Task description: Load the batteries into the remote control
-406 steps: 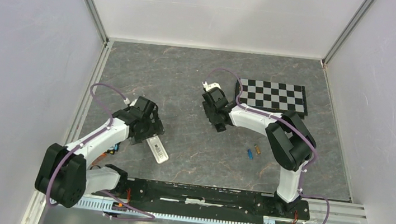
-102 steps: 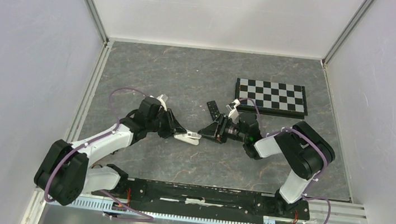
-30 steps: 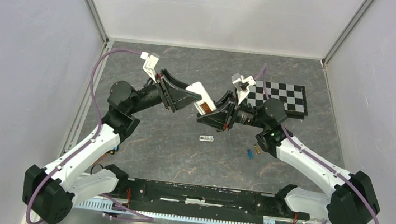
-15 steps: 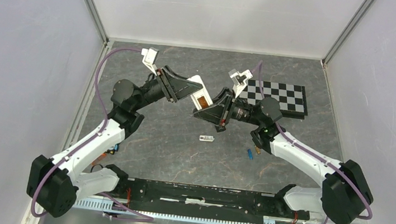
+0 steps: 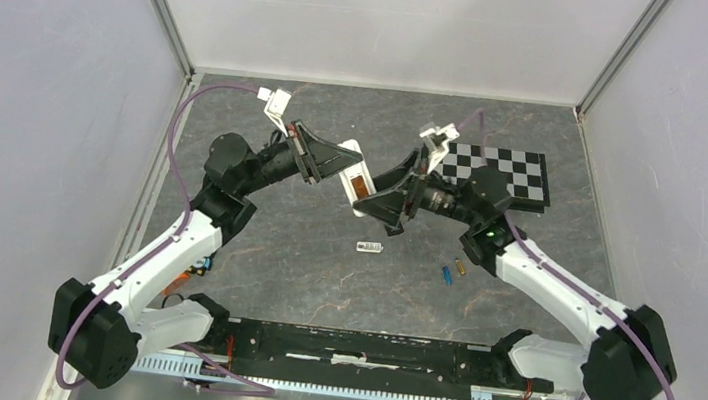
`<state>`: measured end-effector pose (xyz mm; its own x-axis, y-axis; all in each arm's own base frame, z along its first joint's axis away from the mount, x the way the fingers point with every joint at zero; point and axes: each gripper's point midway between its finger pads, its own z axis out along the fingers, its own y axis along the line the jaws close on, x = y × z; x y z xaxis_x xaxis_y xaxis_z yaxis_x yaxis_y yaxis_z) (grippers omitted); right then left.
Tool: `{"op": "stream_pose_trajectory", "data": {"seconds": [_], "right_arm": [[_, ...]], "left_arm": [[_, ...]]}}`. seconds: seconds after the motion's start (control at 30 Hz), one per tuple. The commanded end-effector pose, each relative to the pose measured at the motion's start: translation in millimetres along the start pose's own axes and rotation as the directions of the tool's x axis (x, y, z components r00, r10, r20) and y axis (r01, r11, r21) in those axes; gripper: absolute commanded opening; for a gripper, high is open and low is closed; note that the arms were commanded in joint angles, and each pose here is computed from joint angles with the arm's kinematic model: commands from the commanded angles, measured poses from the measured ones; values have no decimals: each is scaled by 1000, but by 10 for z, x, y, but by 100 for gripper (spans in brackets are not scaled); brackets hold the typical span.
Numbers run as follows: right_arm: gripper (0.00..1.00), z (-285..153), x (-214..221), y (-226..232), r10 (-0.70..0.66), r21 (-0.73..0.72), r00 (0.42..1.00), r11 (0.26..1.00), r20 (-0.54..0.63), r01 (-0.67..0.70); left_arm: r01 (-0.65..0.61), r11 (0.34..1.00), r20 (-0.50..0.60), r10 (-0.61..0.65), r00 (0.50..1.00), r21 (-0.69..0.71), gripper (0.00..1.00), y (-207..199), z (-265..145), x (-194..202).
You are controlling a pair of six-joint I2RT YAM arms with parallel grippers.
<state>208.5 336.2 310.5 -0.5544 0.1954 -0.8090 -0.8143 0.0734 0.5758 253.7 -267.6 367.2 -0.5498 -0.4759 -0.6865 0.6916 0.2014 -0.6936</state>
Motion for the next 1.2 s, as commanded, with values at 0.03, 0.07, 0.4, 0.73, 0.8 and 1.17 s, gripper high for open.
{"op": "stream_pose_trajectory", "data": {"seconds": [0.03, 0.07, 0.4, 0.73, 0.8, 1.17], "right_arm": [[85, -429, -324, -357, -133, 257, 988, 960, 84, 107], [83, -504, -357, -431, -150, 320, 985, 940, 85, 116], [52, -1641, 247, -1531, 16, 903, 990, 413, -139, 120], [53, -2347, 1170, -1916, 297, 941, 896, 180, -329, 286], [53, -2414, 1253, -1954, 328, 939, 881, 166, -341, 301], [37, -2450, 1693, -1993, 445, 923, 811, 230, -381, 307]], "left_arm": [[-224, 974, -51, 225, 973, 11, 2, 22, -122, -30], [-240, 971, -65, 240, 968, 15, 2, 41, -143, -7], [-260, 951, -216, 292, 932, 166, 2, -35, -221, 266], [-253, 954, -203, 283, 937, 162, 2, -42, -215, 249], [-254, 954, -201, 283, 938, 158, 2, -37, -216, 247], [-251, 958, -206, 275, 939, 137, 2, -3, -243, 273]]}}
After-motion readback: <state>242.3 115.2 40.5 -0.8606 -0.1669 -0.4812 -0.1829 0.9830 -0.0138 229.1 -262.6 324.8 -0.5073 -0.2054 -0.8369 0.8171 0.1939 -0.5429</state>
